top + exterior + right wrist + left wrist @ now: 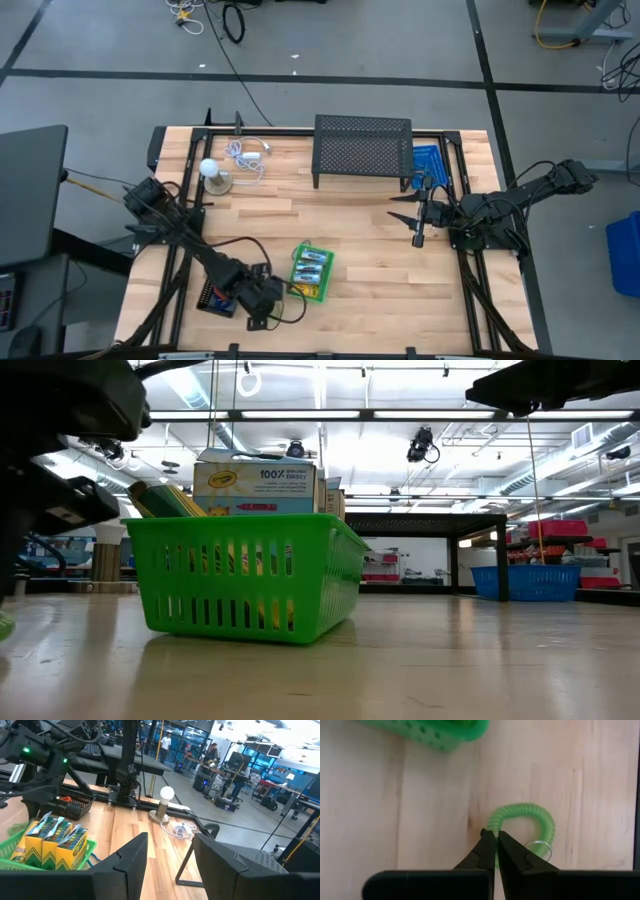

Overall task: Pick & Place Office Desk Supplies
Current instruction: Put the green spring keychain into the black bin

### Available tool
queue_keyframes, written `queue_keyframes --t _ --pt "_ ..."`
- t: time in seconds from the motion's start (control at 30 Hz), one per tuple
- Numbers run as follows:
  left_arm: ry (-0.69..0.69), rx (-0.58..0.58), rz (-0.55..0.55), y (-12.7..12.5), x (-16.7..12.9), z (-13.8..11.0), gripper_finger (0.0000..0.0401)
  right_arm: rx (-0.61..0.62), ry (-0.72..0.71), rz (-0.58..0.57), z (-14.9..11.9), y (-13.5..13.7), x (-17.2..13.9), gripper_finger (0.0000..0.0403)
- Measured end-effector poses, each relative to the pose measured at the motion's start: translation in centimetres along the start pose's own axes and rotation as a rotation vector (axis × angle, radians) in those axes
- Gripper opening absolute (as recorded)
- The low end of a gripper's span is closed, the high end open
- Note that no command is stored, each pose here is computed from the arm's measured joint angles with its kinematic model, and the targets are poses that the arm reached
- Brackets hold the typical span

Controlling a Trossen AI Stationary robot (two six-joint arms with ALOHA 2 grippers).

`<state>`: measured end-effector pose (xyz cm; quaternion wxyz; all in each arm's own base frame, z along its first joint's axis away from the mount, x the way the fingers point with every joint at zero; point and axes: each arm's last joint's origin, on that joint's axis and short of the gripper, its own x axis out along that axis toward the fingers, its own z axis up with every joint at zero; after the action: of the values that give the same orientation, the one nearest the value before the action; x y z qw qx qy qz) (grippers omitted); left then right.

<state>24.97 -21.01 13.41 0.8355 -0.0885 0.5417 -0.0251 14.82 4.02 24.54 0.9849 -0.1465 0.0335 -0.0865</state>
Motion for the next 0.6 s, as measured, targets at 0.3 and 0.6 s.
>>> queue_keyframes --t 0.3,0.6 --pt "-0.044 -0.003 0.016 0.2 -1.5 0.4 0.0007 -0.003 0.000 -0.001 0.0 0.0 0.0 0.0172" --pt "-0.017 0.030 0.142 -0.6 -5.0 1.5 0.0007 -0.003 0.000 -0.002 0.0 0.0 0.0 0.0172"
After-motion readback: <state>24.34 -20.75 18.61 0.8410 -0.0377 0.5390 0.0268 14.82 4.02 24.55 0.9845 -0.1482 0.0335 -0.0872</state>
